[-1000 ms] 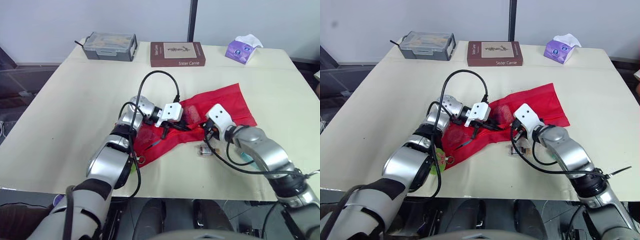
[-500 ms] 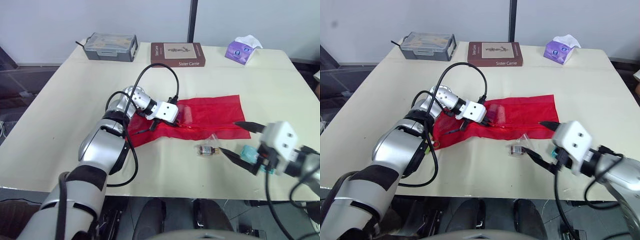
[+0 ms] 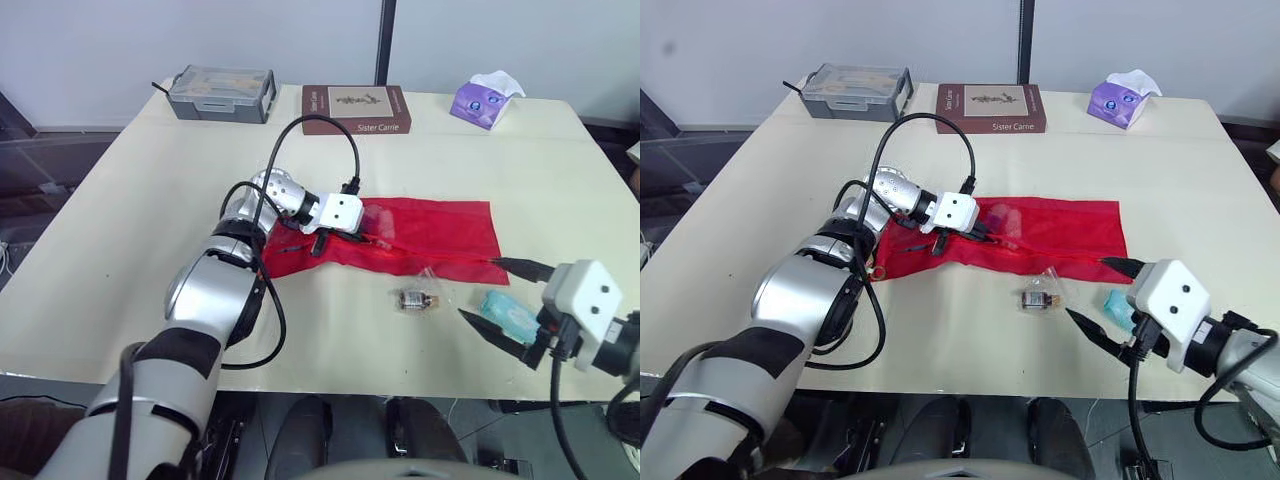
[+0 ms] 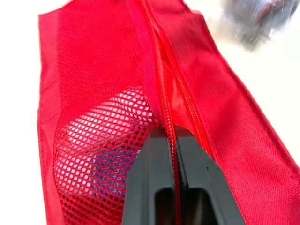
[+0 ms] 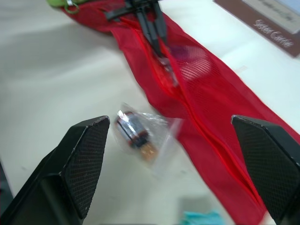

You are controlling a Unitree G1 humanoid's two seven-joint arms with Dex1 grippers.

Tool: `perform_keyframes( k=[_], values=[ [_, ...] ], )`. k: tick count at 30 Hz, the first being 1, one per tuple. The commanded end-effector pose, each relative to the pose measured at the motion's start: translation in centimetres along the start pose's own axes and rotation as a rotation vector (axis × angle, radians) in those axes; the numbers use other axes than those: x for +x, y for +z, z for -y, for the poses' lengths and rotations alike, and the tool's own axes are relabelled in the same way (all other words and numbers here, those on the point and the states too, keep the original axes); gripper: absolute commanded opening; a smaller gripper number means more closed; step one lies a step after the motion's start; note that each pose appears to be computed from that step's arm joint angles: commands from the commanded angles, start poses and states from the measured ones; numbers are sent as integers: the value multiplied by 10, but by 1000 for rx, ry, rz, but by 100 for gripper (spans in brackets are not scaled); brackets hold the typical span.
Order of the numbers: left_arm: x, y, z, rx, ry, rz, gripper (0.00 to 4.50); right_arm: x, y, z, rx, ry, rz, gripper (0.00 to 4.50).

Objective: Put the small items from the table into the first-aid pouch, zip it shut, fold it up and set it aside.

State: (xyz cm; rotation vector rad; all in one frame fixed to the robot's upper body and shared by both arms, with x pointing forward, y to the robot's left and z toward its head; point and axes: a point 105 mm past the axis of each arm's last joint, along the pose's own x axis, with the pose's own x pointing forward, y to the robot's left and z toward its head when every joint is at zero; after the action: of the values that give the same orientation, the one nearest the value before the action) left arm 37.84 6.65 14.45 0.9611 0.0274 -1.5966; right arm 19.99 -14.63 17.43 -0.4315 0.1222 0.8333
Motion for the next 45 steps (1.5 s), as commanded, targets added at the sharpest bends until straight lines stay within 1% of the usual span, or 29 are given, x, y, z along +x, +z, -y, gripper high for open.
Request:
perform_keyframes(
  k=[1, 3, 4, 6, 7, 10, 11, 13, 14, 15, 17, 20, 23, 24, 25, 26, 28, 29, 32, 35, 37, 39, 40, 43, 45],
  values=[
    [-11, 2, -10, -99, 79, 70, 135, 8, 5, -7, -15, 20, 34, 450],
    [-17, -2, -12, -186, 124, 98, 231, 10, 5, -7, -18, 21, 38, 450],
    [-20, -3, -13, -260, 140, 128, 291, 9, 6, -8, -23, 19, 43, 450],
    [-24, -4, -13, -347, 164, 176, 374, 6, 7, -7, -33, 8, 51, 450],
    [-26, -4, -13, -363, 179, 185, 374, 5, 7, -7, -37, 4, 52, 450],
    [-25, -1, 0, -351, 266, 140, 374, -2, 3, -5, -37, -21, 40, 450],
    [-24, 0, 2, -403, 300, 121, 374, -4, 2, -5, -37, -27, 39, 450],
    [-22, 8, 9, -423, 375, 88, 374, -8, 1, -5, -37, -35, 35, 450],
    [-20, 6, 13, -480, 416, 16, 374, -11, 0, -4, -34, -43, 33, 450],
    [-19, 6, 16, -520, 455, -34, 374, -13, 0, -3, -33, -48, 31, 450],
    [-12, 13, 21, -557, 493, -63, 374, -17, -1, 0, -32, -54, 30, 450],
    [-3, 21, 23, -558, 544, -91, 374, -19, 0, 3, -34, -57, 31, 450],
    [7, 18, 18, -559, 625, -141, 374, -21, 0, 5, -39, -59, 26, 450],
    [10, 16, 18, -532, 637, -164, 350, -22, 0, 6, -41, -59, 25, 450],
    [12, 14, 18, -520, 637, -176, 316, -23, 1, 6, -42, -59, 25, 450],
    [15, 13, 20, -523, 629, -173, 294, -24, 1, 6, -47, -60, 25, 450],
    [18, 11, 22, -511, 615, -167, 190, -27, 4, 6, -57, -62, 32, 450],
    [18, 9, 22, -486, 602, -168, 162, -28, 6, 5, -61, -61, 39, 450],
    [12, -2, 16, -376, 555, -173, 5, -29, 8, 4, -61, -53, 46, 450],
    [2, -15, 2, -237, 491, -168, 2, -29, 7, 2, -59, -45, 42, 450],
    [-2, -18, -7, -126, 449, -164, 2, -27, 8, 0, -60, -36, 44, 450],
    [-4, -18, -14, -97, 420, -130, 2, -24, 8, -1, -63, -29, 45, 450],
    [-4, -20, -17, -75, 405, -135, 2, -21, 9, -3, -64, -17, 47, 450],
    [-1, -16, -21, -45, 361, -96, 2, -3, 8, -10, -71, 47, 34, 450],
    [0, -7, -21, -49, 329, -27, 2, 10, 0, -12, -80, 85, -12, 450]
  ],
)
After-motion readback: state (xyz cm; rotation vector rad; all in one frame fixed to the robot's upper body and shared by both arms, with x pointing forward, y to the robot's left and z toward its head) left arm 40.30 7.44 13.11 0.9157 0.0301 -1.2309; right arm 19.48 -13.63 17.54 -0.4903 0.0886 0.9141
